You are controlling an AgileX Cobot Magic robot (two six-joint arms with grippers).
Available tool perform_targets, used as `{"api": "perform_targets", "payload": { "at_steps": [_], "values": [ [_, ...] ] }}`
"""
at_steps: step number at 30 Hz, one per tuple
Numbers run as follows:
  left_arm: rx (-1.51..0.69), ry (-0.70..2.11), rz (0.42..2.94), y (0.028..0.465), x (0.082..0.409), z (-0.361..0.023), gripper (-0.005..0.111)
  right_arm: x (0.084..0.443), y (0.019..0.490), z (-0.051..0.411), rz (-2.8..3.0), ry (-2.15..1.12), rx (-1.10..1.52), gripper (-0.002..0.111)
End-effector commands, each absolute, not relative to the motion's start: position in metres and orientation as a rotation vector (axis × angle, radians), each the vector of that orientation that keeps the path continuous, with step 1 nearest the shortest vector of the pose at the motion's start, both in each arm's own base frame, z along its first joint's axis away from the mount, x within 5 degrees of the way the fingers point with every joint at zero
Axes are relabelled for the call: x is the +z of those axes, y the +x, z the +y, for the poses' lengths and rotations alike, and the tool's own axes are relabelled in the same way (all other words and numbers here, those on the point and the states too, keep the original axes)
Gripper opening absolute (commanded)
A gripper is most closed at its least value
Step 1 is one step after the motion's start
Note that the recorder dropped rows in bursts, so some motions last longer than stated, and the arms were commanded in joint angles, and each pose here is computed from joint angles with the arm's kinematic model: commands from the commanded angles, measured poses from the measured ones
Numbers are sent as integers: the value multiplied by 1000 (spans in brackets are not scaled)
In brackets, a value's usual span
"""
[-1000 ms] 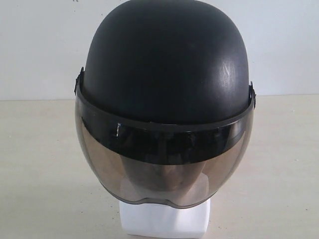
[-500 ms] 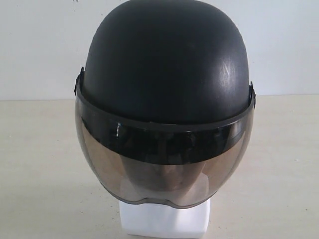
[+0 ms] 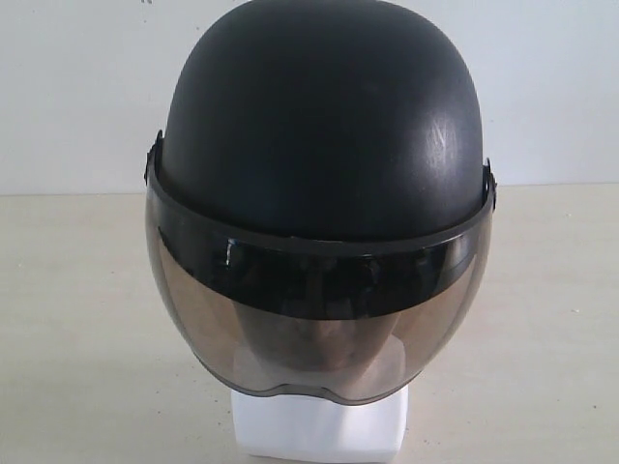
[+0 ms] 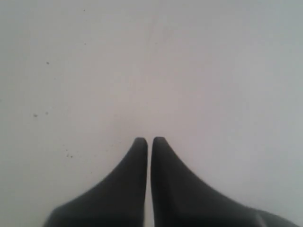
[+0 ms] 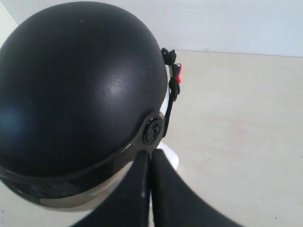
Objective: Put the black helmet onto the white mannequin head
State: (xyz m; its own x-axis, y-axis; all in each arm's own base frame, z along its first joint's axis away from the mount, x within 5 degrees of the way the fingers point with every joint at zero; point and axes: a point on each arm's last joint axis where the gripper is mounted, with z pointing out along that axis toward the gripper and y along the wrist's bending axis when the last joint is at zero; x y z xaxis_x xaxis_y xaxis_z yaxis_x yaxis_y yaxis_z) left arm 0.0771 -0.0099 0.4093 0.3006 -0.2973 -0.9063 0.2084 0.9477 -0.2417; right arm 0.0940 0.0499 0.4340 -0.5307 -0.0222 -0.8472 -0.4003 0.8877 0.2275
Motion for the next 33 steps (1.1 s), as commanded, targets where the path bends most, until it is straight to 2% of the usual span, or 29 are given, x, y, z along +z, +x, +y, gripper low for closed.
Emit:
{"api": "perform_targets", "payload": {
  "at_steps": [1, 4, 10, 12, 16, 19, 27, 29, 33],
  "values": [
    [-309, -239, 1324, 77, 385, 1, 4, 436, 93, 49, 2076, -304, 489, 0],
    [-315, -387, 1393, 76, 369, 8, 4, 436, 93, 49, 2076, -304, 489, 0],
    [-402, -474, 1435, 71, 338, 8, 4, 436, 93, 49, 2076, -304, 489, 0],
    [-481, -558, 1451, 71, 327, 7, 4, 436, 93, 49, 2076, -304, 489, 0],
    [-768, -929, 1461, 72, 307, 6, 4, 436, 93, 49, 2080, -305, 489, 0],
    [-910, -1048, 1448, 73, 301, 2, 4, 436, 93, 49, 2080, -305, 489, 0],
    [-1094, -1130, 1449, 73, 301, -7, 4, 436, 93, 49, 2080, -305, 489, 0],
    [-1026, -1045, 1440, 73, 304, -4, 4, 436, 93, 49, 2080, -305, 489, 0],
    [-747, -663, 1453, 71, 313, -3, 4, 436, 93, 49, 2080, -305, 489, 0]
  ]
}}
